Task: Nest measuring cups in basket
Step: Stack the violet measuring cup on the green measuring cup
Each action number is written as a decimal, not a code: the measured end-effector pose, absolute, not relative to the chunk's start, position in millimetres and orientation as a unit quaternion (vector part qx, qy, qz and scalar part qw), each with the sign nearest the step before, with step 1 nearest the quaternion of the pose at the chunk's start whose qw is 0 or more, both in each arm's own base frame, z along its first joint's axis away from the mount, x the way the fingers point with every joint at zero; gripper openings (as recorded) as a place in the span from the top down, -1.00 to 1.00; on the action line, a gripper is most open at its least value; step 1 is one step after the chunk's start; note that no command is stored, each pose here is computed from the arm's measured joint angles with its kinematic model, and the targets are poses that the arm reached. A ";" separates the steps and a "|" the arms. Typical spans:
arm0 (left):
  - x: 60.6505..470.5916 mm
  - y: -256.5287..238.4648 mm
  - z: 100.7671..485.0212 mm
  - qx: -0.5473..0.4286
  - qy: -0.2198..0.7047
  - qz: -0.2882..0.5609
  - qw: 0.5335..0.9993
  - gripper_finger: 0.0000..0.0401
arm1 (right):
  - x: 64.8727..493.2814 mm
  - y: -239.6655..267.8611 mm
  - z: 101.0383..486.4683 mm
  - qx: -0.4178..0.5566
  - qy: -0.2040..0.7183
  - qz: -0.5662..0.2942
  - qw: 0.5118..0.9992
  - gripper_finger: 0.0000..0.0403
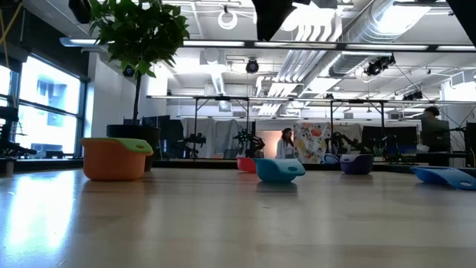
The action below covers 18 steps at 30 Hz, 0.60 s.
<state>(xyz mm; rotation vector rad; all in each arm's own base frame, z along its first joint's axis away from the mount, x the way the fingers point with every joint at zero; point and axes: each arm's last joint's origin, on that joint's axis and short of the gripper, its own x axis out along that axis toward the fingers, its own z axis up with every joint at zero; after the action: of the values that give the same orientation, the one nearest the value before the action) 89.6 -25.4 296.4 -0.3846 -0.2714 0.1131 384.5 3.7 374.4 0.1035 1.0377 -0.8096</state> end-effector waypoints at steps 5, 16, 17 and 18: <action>100.4 -29.1 307.7 -0.155 -0.117 0.091 0.977 0.69 | 368.7 -16.3 394.1 0.032 0.478 -0.371 0.795 0.54; 126.7 -36.6 312.6 -0.092 -0.050 0.184 0.977 0.69 | 332.4 -68.2 425.9 0.019 0.483 -0.364 0.797 0.54; 129.0 -36.9 313.4 -0.088 -0.048 0.187 0.977 0.69 | 330.3 -73.3 426.8 0.018 0.486 -0.362 0.796 0.54; 131.1 -36.9 314.4 -0.086 -0.046 0.190 0.977 0.69 | 327.8 -78.4 428.0 0.017 0.489 -0.357 0.795 0.54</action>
<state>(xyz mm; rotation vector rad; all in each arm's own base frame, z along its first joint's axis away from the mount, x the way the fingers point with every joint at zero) 131.1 -36.9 314.4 -0.1731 -0.0917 0.3830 327.8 -78.4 428.0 0.0374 1.0517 -0.7679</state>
